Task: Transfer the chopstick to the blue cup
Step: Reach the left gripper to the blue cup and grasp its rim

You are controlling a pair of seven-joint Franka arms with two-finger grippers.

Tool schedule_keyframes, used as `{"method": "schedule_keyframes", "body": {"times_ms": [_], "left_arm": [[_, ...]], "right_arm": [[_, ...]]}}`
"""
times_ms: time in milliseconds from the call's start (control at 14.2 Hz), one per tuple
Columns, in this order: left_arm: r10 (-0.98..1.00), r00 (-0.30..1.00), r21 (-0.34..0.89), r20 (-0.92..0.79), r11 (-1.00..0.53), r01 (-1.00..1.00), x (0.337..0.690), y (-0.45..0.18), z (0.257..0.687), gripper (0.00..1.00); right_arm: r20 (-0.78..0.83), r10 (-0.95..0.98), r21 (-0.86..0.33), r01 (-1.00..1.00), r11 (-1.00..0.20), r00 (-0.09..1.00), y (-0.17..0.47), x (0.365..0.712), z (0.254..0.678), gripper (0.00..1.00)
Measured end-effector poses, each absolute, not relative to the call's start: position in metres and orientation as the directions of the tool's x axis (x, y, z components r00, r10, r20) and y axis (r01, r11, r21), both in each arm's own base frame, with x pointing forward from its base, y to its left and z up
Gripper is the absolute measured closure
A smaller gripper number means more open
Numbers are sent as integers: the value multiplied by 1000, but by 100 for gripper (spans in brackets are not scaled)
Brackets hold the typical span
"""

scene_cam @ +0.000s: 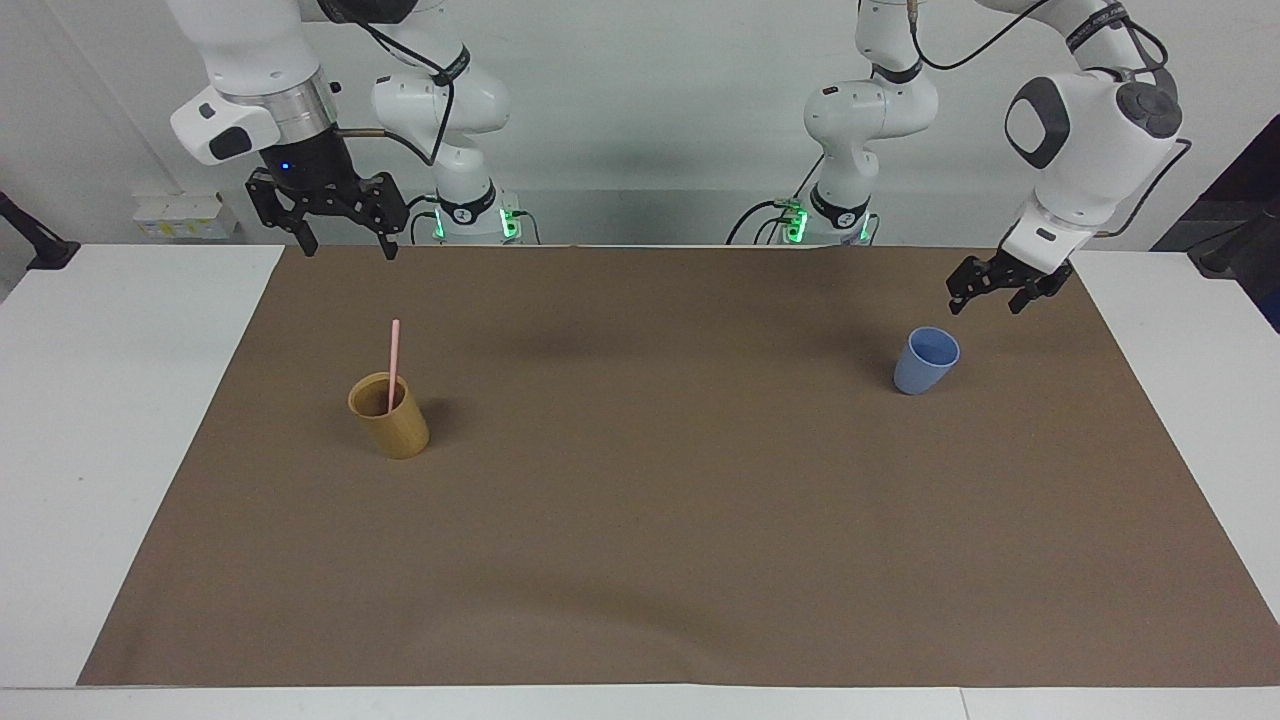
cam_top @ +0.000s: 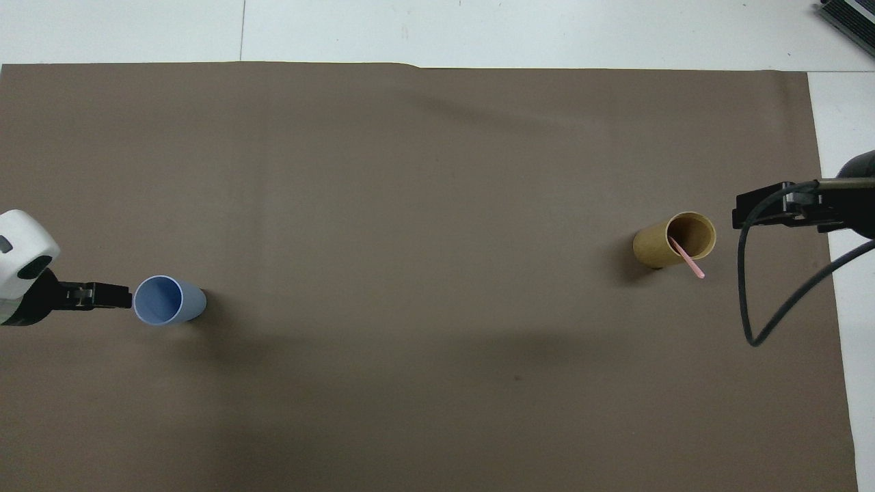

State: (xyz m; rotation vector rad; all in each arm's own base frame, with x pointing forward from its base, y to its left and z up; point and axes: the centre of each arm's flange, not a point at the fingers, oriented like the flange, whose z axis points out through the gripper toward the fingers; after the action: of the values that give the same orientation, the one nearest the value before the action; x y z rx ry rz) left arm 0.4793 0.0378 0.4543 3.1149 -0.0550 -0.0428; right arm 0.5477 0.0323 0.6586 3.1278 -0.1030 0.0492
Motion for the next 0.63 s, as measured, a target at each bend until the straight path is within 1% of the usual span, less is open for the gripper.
{"method": "schedule_keyframes", "body": {"times_ms": [281,352,422,492,633], "left_arm": [[-35,999,18,8,-999,-35,464,36,400,0],[-32,999,17,13,-999,-32,460,37,390,0],[-30,999,17,16,-999,-30,457,38,384,3],[-29,999,17,14,-999,-29,455,38,380,4],[-28,999,17,16,-999,-29,455,38,379,26]], "right_arm": [[32,-66,11,-66,-998,997,32,548,659,0],[32,-66,11,-66,-998,997,32,548,659,0],[32,-66,11,-66,-998,997,32,548,659,0],[32,-66,11,-66,-998,997,32,548,659,0],[32,-66,11,-66,-998,997,32,548,659,0]]}}
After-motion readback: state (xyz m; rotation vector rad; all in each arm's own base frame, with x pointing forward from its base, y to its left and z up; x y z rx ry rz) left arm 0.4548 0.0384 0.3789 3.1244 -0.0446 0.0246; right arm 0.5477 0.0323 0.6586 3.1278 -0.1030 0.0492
